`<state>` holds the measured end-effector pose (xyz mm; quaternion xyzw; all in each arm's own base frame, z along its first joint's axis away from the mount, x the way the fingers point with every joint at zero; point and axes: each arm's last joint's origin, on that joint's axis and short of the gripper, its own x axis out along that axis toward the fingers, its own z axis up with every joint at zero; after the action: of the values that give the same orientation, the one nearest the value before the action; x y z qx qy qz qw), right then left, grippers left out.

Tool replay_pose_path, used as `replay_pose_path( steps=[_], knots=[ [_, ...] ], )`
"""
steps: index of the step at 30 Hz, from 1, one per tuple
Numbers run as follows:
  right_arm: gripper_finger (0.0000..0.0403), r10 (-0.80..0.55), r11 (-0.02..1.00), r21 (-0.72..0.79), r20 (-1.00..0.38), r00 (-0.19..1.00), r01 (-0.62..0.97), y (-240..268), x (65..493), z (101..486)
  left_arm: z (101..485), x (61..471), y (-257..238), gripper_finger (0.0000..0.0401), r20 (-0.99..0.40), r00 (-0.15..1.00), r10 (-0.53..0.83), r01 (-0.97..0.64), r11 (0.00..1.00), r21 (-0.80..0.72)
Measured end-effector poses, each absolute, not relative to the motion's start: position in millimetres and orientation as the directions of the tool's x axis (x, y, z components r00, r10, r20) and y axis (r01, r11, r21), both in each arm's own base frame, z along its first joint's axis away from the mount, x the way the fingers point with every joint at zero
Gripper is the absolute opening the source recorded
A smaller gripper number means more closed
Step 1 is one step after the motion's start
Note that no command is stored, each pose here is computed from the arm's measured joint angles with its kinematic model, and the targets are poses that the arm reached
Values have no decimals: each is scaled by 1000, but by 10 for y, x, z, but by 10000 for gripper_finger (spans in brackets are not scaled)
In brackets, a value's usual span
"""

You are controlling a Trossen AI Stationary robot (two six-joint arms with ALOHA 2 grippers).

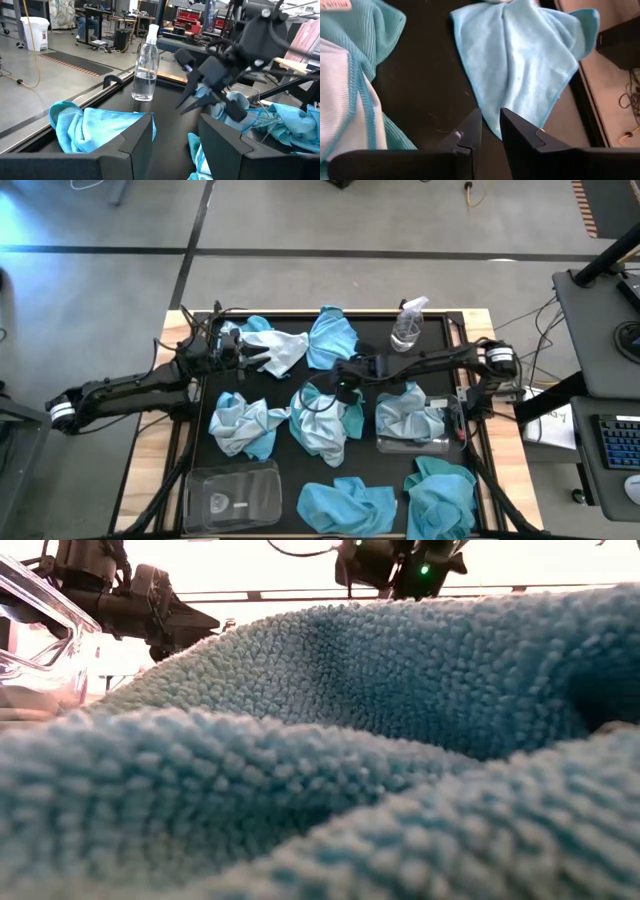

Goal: Sort microfiber towel by color & place in baskets
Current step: Put the blue microfiber towel into the left transparent bin

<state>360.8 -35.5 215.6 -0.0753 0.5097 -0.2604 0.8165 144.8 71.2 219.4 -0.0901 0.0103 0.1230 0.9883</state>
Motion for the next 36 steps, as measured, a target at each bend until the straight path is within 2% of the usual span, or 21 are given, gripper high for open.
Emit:
replay_pose_path(
  steps=[6, 12, 17, 19, 24, 36],
  knots=[
    [64, -502, 854, -383, -786, 362, 352, -359, 3678, 2172, 2193, 1449, 711, 144, -44, 970, 240, -244, 954, -176],
    [60, -457, 885, -335, -757, 467, 323, -345, 3687, 2358, 2189, 1449, 712, 144, -47, 970, 240, -244, 958, -148],
    [59, -601, 794, -445, -681, 419, 415, -427, 3648, 2432, 2188, 1450, 712, 144, -47, 970, 240, -244, 959, -146],
    [59, -619, 777, -452, -675, 402, 438, -499, 3638, 2433, 2190, 1449, 712, 144, -46, 970, 240, -244, 959, -146],
    [59, -489, 847, -293, -755, 436, 444, -741, 3650, 2350, 2191, 1449, 712, 144, -44, 970, 240, -244, 959, -145],
    [59, -534, 762, -235, -756, 379, 604, -1298, 3564, 2268, 2190, 1450, 712, 144, -45, 970, 240, -244, 959, -143]
  ],
)
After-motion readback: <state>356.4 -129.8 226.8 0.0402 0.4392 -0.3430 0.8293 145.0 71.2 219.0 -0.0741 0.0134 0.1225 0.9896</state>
